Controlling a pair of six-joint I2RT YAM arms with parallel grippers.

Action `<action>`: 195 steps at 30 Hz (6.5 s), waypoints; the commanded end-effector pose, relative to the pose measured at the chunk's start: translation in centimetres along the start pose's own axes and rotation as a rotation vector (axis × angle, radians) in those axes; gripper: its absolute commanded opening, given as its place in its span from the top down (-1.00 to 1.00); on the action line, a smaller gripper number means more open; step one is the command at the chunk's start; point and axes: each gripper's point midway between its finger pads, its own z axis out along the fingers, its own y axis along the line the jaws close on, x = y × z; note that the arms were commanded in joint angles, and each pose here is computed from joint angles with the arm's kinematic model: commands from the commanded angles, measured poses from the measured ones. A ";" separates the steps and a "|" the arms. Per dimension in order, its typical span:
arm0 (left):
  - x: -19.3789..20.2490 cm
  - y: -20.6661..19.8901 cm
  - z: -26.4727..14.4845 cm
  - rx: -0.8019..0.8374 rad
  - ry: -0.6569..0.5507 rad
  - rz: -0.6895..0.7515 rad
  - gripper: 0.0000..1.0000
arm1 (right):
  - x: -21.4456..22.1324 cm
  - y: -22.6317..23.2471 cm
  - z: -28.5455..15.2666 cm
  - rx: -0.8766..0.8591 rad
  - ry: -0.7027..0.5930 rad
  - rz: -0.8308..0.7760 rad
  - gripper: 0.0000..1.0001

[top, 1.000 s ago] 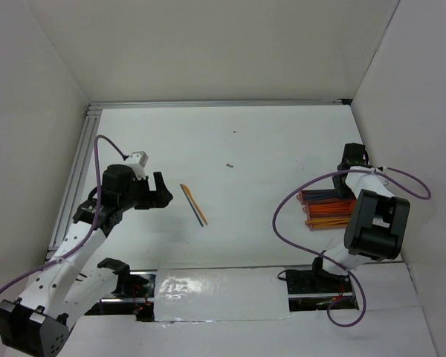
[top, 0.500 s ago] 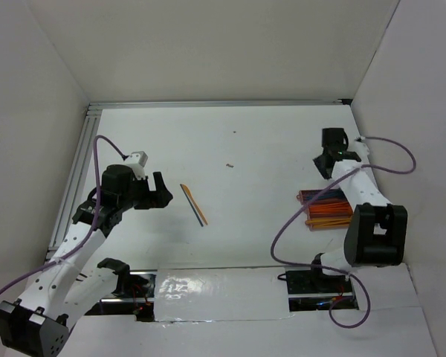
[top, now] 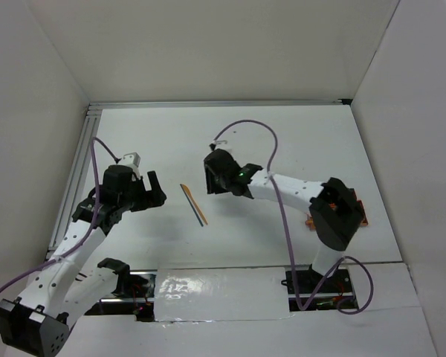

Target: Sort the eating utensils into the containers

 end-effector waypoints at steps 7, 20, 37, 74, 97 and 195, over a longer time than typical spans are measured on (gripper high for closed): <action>-1.8 0.3 -1.8 -0.037 -0.083 -0.054 -0.99 | 4.2 7.2 3.0 -0.163 0.084 -0.260 0.13; -1.9 0.0 -2.4 -0.014 -0.103 -0.036 -1.00 | 7.9 7.3 5.9 -0.113 0.152 -0.330 0.29; -2.2 -0.1 -2.6 -0.004 -0.123 -0.025 -1.00 | 10.9 -2.5 8.9 0.186 0.276 -0.138 1.00; -1.6 -0.9 -0.8 0.035 -0.056 0.004 -0.99 | 8.7 -36.2 -19.6 1.056 -0.374 1.220 1.00; -2.1 -1.5 -0.3 0.041 -0.030 0.031 -1.00 | 11.0 -37.0 -16.3 1.002 -0.322 1.295 1.00; -3.5 3.7 -2.5 -0.220 -0.221 -0.099 -0.99 | -0.3 -35.4 -13.5 0.837 -0.334 1.286 1.00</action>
